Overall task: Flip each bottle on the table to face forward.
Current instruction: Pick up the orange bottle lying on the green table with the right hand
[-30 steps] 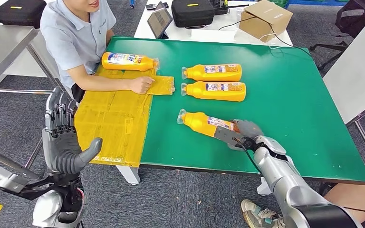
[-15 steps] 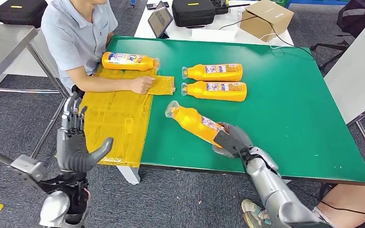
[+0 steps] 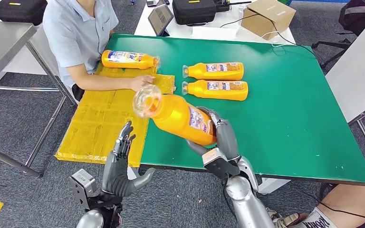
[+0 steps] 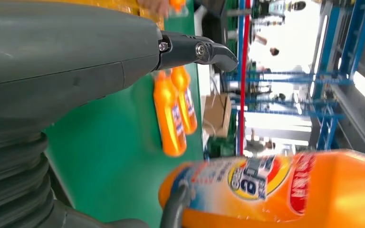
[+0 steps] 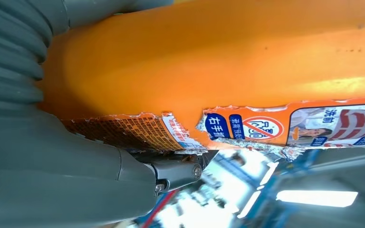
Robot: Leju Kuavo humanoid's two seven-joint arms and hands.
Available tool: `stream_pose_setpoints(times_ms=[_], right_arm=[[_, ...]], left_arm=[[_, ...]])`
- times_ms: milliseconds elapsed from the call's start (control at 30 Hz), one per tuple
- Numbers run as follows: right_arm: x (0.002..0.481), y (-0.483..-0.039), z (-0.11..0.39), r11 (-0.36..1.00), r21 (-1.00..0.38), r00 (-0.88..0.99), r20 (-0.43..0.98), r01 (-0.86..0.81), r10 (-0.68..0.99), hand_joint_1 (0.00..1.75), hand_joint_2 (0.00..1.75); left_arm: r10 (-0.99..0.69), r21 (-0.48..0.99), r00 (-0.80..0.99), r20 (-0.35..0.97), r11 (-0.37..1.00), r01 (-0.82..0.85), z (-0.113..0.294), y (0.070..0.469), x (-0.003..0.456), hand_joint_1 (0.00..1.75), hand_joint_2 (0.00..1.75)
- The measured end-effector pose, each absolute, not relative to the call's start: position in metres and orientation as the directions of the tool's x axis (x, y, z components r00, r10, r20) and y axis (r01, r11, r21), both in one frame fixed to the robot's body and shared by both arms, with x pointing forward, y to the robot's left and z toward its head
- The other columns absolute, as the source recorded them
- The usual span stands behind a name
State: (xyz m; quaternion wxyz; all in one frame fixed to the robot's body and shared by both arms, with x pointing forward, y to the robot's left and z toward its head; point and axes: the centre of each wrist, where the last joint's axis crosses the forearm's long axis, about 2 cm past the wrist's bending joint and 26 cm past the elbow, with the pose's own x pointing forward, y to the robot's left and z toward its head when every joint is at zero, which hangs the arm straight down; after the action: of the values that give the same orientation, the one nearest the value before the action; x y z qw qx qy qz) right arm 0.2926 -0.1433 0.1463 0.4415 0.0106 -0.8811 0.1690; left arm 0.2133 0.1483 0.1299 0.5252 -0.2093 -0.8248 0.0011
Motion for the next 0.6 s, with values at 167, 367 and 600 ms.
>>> stream_pose_setpoints(times_ms=[167, 367, 600], right_arm=[[0.284, -0.124, 0.15, 0.902, -0.339, -0.62, 0.777, -0.268, 0.107, 1.75, 1.75], [0.279, -0.101, 0.145, 0.83, -0.418, -0.624, 0.773, -0.369, 0.111, 1.75, 1.75], [0.271, -0.087, 0.135, 0.77, -0.459, -0.607, 0.786, -0.443, 0.119, 1.75, 1.75]], left_arm=[[0.393, -0.239, -0.349, 0.851, 0.881, 0.409, 0.132, 0.138, 0.21, 0.0, 1.75], [0.468, -0.294, -0.332, 0.819, 0.839, 0.458, 0.137, 0.132, 0.211, 0.0, 1.75], [0.494, -0.323, -0.333, 0.803, 0.831, 0.453, 0.14, 0.132, 0.215, 0.0, 1.75]])
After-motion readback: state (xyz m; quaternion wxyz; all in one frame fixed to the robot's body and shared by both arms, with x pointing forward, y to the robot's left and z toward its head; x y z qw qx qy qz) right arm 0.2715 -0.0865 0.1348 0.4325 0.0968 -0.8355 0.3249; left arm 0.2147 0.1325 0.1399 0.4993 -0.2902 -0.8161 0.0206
